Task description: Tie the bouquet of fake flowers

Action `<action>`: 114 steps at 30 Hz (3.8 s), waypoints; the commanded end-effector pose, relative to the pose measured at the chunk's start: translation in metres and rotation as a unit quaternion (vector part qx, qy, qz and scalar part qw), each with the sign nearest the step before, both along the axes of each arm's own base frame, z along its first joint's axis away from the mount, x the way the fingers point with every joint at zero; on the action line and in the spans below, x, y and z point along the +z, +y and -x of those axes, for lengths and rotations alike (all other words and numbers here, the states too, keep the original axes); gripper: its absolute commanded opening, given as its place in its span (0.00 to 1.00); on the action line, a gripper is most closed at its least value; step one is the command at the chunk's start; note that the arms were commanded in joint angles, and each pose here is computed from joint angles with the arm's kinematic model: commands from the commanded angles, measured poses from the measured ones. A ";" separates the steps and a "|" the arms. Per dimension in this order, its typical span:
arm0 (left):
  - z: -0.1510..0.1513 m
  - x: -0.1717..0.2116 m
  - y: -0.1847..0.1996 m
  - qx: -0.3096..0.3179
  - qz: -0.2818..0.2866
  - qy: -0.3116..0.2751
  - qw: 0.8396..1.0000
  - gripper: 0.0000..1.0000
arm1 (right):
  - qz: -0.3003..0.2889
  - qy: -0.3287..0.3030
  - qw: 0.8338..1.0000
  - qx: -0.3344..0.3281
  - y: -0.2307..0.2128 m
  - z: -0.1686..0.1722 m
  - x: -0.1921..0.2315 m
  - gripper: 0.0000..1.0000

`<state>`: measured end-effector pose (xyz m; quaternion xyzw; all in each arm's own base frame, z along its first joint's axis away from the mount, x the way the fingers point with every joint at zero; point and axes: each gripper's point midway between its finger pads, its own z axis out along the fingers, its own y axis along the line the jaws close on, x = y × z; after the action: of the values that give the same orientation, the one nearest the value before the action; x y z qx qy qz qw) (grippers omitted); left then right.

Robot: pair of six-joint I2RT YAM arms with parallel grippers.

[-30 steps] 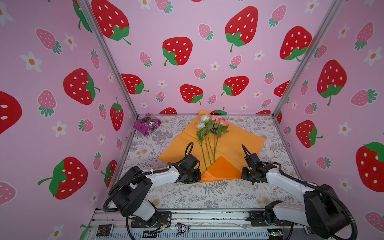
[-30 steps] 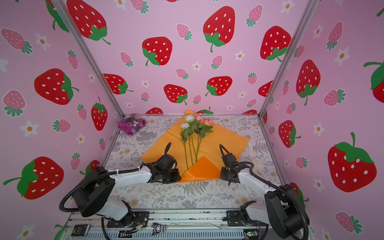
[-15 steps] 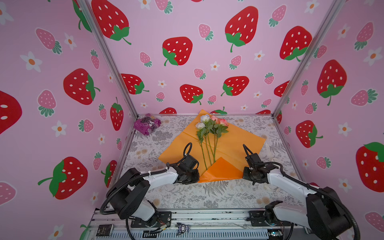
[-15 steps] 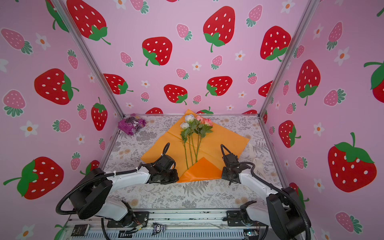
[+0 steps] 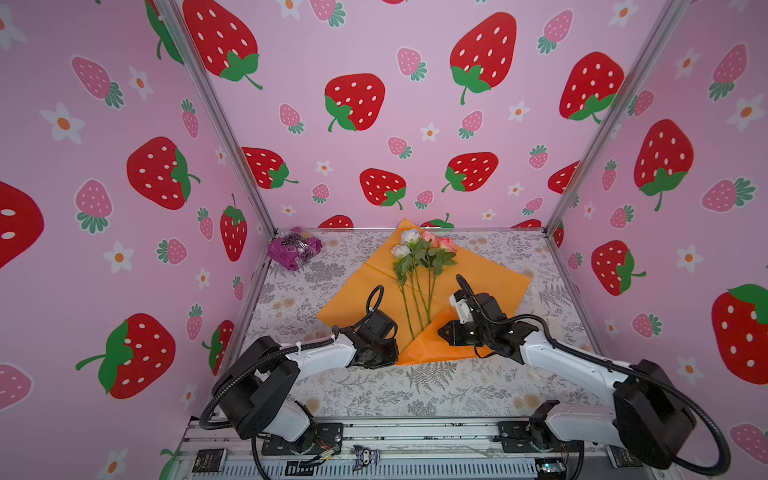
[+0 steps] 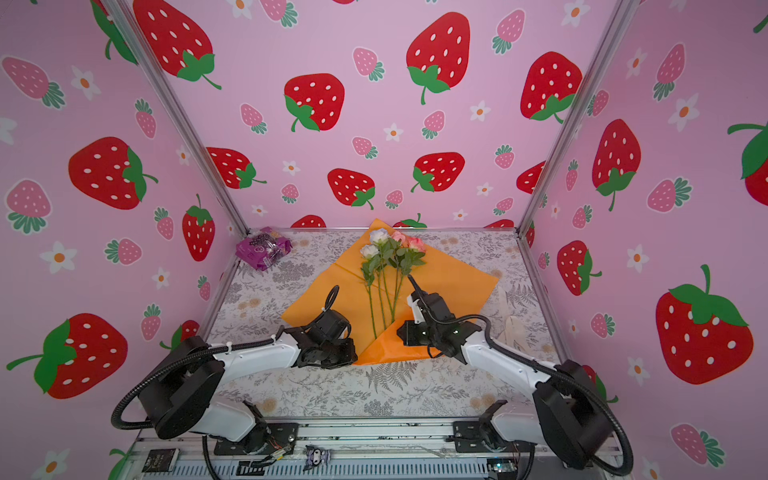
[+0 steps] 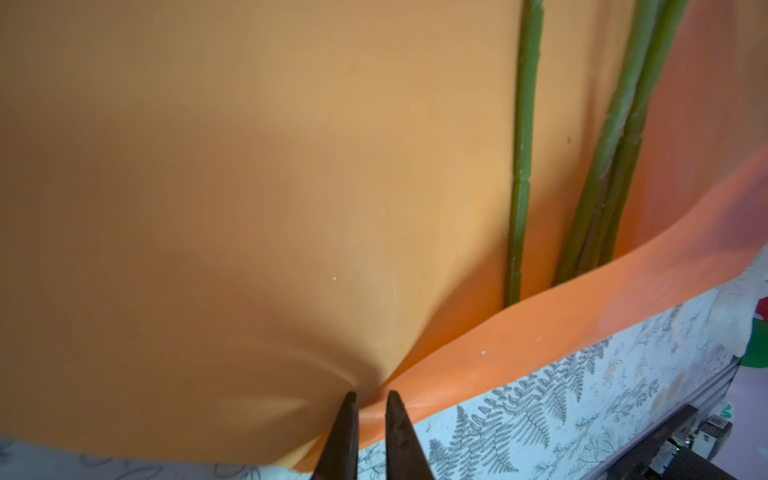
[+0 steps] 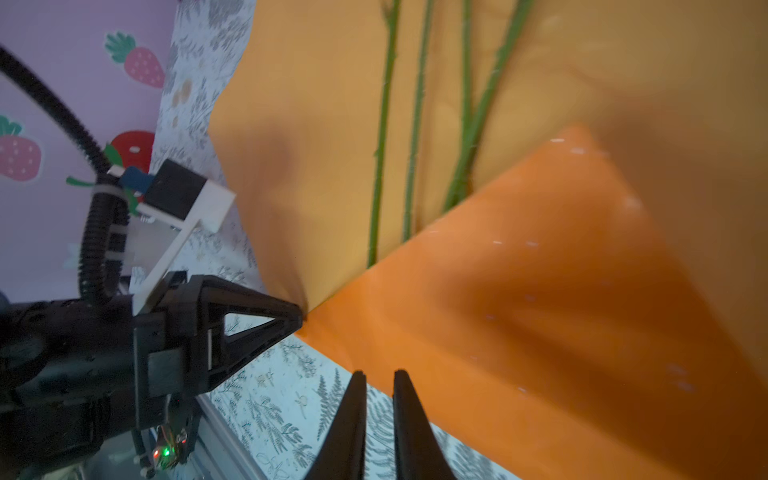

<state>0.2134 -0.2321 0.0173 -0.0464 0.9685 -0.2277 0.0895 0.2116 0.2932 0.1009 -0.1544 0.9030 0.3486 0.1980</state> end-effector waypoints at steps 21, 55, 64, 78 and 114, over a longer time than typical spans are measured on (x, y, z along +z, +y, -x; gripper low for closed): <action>0.009 -0.003 0.021 0.017 -0.034 0.012 0.999 0.18 | 0.045 0.048 0.996 0.063 0.052 0.011 -0.078 0.12; -0.089 -0.009 0.150 0.247 0.104 0.028 0.963 0.63 | 0.069 0.073 0.994 0.036 0.030 0.016 -0.099 0.12; -0.112 -0.014 0.126 0.238 0.194 0.028 0.951 0.64 | 0.071 0.076 0.994 0.036 0.030 0.017 -0.102 0.13; -0.131 0.062 0.114 0.220 0.273 -0.065 0.934 0.66 | 0.068 0.073 0.994 0.033 0.032 0.014 -0.098 0.13; -0.096 0.069 0.066 0.163 0.120 -0.085 0.976 0.12 | 0.026 0.048 0.997 0.056 0.040 0.016 -0.052 0.18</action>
<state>0.3043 -0.1677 0.0762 -0.2045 0.8984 -0.3422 0.1842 0.1964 0.3394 0.0398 -0.1908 0.9089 0.3481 0.1275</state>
